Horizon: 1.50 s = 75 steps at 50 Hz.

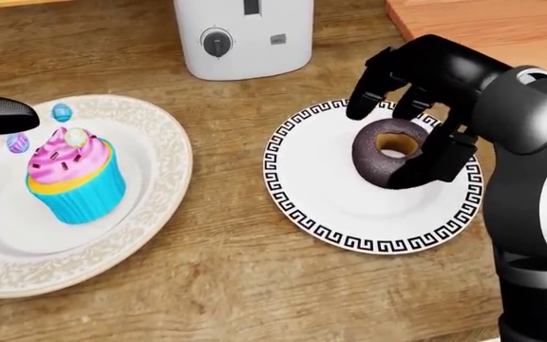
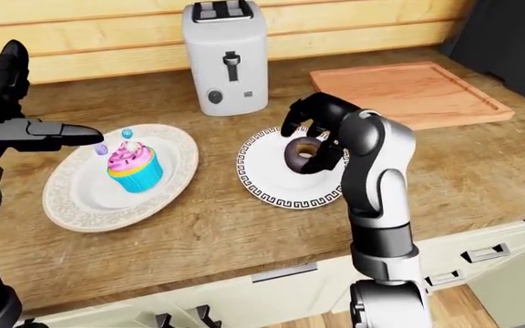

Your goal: Move the dessert items from the plate to the tray.

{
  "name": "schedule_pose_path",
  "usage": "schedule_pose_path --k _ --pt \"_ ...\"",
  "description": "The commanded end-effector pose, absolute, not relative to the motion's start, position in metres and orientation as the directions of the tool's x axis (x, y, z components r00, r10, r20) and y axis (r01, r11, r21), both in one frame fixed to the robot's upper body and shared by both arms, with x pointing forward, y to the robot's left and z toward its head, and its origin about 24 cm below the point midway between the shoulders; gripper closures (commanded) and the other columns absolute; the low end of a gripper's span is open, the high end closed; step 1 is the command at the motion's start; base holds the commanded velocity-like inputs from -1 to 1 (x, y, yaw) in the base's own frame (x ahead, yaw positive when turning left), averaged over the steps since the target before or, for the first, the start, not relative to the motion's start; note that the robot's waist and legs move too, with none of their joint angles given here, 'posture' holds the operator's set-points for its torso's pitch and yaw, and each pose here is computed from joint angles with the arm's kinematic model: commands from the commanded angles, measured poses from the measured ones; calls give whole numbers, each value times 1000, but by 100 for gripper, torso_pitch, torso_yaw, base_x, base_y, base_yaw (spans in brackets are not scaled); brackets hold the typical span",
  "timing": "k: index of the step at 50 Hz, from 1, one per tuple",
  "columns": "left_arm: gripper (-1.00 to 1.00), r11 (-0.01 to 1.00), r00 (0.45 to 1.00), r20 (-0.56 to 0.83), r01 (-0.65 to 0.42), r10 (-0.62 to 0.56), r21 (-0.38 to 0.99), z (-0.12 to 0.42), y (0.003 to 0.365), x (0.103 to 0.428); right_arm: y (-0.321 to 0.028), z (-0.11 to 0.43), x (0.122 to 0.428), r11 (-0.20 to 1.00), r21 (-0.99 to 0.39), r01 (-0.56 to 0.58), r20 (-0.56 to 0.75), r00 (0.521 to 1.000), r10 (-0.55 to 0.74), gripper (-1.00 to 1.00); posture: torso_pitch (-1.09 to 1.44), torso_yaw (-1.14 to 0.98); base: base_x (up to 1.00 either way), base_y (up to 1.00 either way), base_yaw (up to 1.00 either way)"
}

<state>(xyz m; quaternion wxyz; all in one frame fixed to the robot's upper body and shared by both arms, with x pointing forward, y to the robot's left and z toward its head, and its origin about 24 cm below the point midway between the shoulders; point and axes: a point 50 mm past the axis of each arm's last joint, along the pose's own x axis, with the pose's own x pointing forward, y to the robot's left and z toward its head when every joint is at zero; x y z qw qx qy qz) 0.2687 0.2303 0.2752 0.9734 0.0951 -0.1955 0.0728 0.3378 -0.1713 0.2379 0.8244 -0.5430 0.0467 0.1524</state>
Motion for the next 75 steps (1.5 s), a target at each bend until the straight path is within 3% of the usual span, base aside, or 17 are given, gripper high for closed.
schedule_pose_path --k 1,9,12,13,14,18,24,30,34,37,40,45,49,53,62,75 --pt "-100 967 879 466 -197 102 160 290 230 262 -169 257 333 355 -906 -231 -163 964 211 10 0 0 0 0 0" --pt "-100 967 879 465 -200 105 159 288 231 262 -166 260 332 356 -908 -219 -147 965 218 23 0 0 0 0 0" --pt "-100 966 879 465 -202 106 161 289 231 261 -164 266 332 361 -911 -201 -124 966 226 40 0 0 0 0 0" --pt "-100 966 879 465 -203 107 161 288 231 261 -164 268 332 365 -911 -193 -113 967 228 49 0 0 0 0 0" --pt "-100 966 879 464 -203 107 162 288 231 261 -163 268 332 362 -912 -192 -113 967 230 72 0 0 0 0 0" --pt "-100 965 879 464 -205 109 162 286 232 261 -163 271 331 364 -913 -182 -101 968 231 100 0 0 0 0 0" --pt "-100 965 879 463 -206 110 162 286 232 261 -163 275 330 395 -904 -165 -73 969 236 100 0 0 0 0 0" --pt "-100 965 880 463 -206 110 163 287 232 261 -162 279 329 526 -834 -166 -40 970 241 100 0 0 0 0 0" --pt "-100 965 880 462 -206 109 165 286 232 261 -162 290 328 546 -834 -84 51 972 228 100 0 0 0 0 0" --pt "-100 964 880 462 -208 110 166 287 232 261 -160 293 327 582 -804 -121 37 967 253 100 0 0 0 0 0" --pt "-100 964 880 462 -205 107 168 289 232 261 -159 295 325 692 -701 -174 16 966 259 100 0 0 0 0 0" --pt "-100 963 889 447 -200 100 182 288 233 261 -173 312 328 854 -514 -85 116 979 168 100 0 0 0 0 0" --pt "-100 967 897 432 -183 90 177 287 233 260 -177 309 328 916 -389 -100 67 988 136 100 0 0 0 0 0" --pt "-100 979 915 399 -130 58 156 285 233 259 -180 306 329 908 -412 -76 43 994 103 100 0 0 0 0 0" --pt "-100 986 976 217 0 -37 168 271 233 264 -180 322 328 914 -404 -38 116 989 93 100 0 0 0 0 0" --pt "-100 965 973 167 120 -162 235 263 219 266 -180 322 328 915 -403 -32 131 987 92 100 0 0 0 0 0"
